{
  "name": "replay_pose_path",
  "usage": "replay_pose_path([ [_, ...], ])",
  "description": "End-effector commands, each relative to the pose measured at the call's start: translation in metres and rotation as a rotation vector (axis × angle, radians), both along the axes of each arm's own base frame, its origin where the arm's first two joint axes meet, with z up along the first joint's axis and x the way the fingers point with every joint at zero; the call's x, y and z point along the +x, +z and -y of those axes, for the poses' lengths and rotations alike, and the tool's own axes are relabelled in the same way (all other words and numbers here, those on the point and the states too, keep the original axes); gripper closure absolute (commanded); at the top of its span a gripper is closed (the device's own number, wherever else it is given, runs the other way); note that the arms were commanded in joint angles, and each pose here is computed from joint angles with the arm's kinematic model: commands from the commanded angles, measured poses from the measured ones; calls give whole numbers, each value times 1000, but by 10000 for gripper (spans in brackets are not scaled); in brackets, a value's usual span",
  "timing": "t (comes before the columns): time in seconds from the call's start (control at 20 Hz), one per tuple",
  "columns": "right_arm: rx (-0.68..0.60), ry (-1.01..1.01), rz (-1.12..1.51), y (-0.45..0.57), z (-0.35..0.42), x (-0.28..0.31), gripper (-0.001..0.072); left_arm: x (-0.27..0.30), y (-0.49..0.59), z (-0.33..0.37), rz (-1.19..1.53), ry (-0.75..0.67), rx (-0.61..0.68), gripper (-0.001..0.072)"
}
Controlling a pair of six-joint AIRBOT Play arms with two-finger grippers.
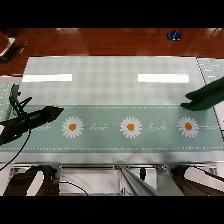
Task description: Fold the shirts.
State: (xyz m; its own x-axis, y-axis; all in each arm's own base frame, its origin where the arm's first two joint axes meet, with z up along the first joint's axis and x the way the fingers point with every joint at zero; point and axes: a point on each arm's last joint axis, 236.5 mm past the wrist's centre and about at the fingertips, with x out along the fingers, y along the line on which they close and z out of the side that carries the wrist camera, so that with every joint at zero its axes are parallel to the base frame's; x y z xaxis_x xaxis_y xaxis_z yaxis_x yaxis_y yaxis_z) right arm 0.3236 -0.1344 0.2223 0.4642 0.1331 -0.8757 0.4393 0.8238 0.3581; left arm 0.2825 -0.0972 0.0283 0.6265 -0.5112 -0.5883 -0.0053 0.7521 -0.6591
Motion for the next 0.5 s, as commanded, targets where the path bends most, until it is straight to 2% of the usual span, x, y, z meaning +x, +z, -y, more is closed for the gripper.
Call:
replay_pose_path([
  [0.0, -2, -194, -154, -33, 30, -72, 691, 2, 0, -2, 6, 6, 4, 684],
  [0.2, 0, -459, -368, -88, 40, -174, 691, 3, 1, -3, 13, 10, 9, 684],
  [0.3, -64, -580, -508, -110, 39, -228, 690, 3, 0, -3, 18, 3, 16, 684],
  [0.35, -110, -643, -588, -120, 39, -254, 610, 3, 0, -3, 18, 3, 16, 684],
  [0.4, -119, -662, -650, -131, 35, -271, 387, 3, 0, -3, 17, 3, 16, 684],
  [0.45, -98, -650, -673, -140, 28, -274, 306, 3, 0, -2, 17, 2, 15, 684],
])
